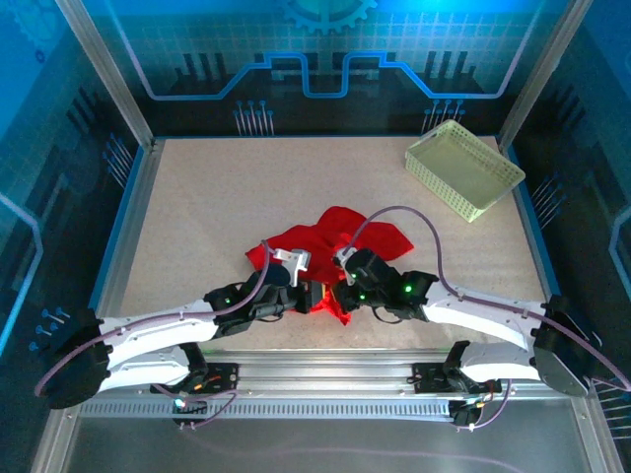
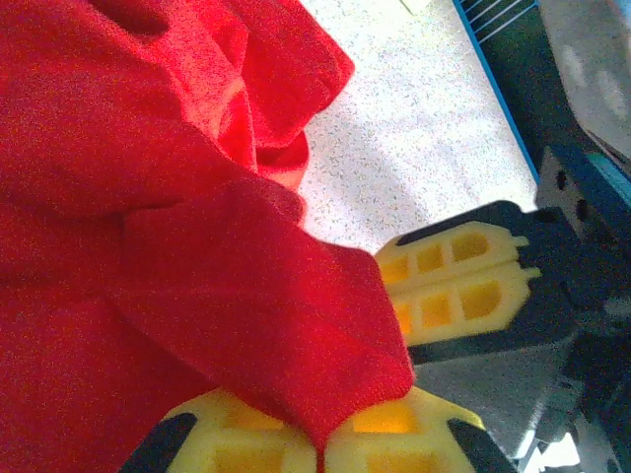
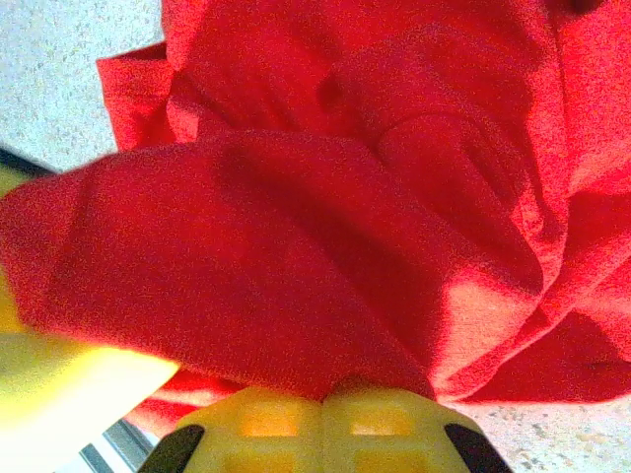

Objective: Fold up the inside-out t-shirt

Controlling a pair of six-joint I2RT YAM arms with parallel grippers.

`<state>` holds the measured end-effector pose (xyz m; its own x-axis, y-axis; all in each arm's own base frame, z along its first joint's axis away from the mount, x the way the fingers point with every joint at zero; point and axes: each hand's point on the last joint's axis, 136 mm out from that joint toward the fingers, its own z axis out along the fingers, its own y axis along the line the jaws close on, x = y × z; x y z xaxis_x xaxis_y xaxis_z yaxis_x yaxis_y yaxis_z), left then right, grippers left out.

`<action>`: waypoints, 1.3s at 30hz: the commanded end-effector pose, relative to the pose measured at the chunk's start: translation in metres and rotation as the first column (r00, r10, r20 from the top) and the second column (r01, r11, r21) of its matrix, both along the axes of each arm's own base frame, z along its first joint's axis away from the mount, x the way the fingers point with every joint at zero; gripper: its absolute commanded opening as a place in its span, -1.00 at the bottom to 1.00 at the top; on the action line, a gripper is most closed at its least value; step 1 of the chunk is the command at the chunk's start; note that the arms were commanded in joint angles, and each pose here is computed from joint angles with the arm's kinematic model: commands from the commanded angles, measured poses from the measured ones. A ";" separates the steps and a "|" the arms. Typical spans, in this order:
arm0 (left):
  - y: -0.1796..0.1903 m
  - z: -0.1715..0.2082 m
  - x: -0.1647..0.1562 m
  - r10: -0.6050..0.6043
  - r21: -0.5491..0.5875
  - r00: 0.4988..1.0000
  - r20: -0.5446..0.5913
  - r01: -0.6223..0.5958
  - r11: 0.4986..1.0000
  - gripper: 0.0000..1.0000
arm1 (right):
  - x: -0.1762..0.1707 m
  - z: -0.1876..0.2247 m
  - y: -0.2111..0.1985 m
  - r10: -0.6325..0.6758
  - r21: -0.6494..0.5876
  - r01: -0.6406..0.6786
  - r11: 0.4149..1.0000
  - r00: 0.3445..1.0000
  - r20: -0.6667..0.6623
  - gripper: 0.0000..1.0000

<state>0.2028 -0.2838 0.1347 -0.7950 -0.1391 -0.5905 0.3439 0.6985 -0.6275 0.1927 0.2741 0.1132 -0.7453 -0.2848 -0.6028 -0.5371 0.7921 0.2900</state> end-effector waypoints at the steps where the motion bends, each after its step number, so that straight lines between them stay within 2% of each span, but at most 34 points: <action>1: 0.008 0.002 0.010 0.033 0.002 0.999 -0.010 -0.033 0.999 -0.62 | -0.001 0.027 -0.001 0.035 -0.007 -0.034 0.999 0.996 0.083 -1.00; 3: 0.012 0.005 0.020 0.055 -0.005 0.998 -0.030 -0.055 0.998 -0.50 | -0.005 0.037 -0.004 0.061 0.000 -0.062 0.998 0.992 0.113 -1.00; 6: 0.016 0.012 0.031 0.077 -0.020 0.996 -0.046 -0.078 0.997 -0.15 | -0.010 0.055 -0.013 0.082 0.017 -0.086 0.996 0.983 0.163 -1.00; 9: 0.021 0.019 0.040 0.099 -0.015 0.994 -0.045 -0.100 0.995 0.02 | -0.021 0.071 -0.024 0.125 0.030 -0.134 0.991 0.969 0.212 -1.00; 12: 0.024 0.020 0.049 0.108 0.007 0.992 -0.069 -0.108 0.994 0.06 | -0.035 0.080 -0.034 0.173 0.058 -0.194 0.979 0.952 0.251 -1.00; 15: 0.022 0.013 0.057 0.106 0.056 0.988 -0.113 -0.100 0.993 0.05 | -0.041 0.080 -0.043 0.161 0.083 -0.189 0.978 0.950 0.268 -1.00; 20: 0.014 0.004 0.058 0.065 0.095 0.987 -0.147 -0.051 0.994 0.06 | -0.029 0.063 -0.059 0.064 0.027 -0.073 0.997 0.965 0.254 -1.00; 23: 0.008 0.013 0.054 0.015 0.085 0.993 -0.119 -0.005 0.996 0.17 | -0.020 0.050 -0.064 0.017 -0.038 -0.009 0.999 0.976 0.219 -1.00; 26: 0.013 0.012 0.052 0.020 0.164 0.996 -0.092 -0.005 0.986 0.24 | -0.018 0.046 -0.061 0.016 -0.049 -0.006 0.999 0.979 0.203 -1.00; 28: 0.034 0.003 0.055 0.099 0.270 0.991 -0.092 -0.071 0.960 0.24 | -0.015 0.047 -0.065 -0.012 -0.046 0.022 0.999 0.978 0.208 -1.00; 31: 0.076 0.000 0.063 0.238 0.384 0.969 -0.062 -0.197 0.902 0.28 | -0.009 0.040 -0.093 -0.141 -0.090 0.160 0.983 0.973 0.185 -1.00; 36: 0.153 -0.007 0.072 0.470 0.486 0.880 -0.064 -0.384 0.785 0.29 | -0.005 0.020 -0.141 -0.353 -0.149 0.369 0.917 0.927 0.123 -1.00; 39: 0.167 -0.016 0.072 0.497 0.480 0.862 -0.100 -0.396 0.783 0.31 | -0.001 0.024 -0.164 -0.453 -0.144 0.473 0.869 0.879 0.150 -1.00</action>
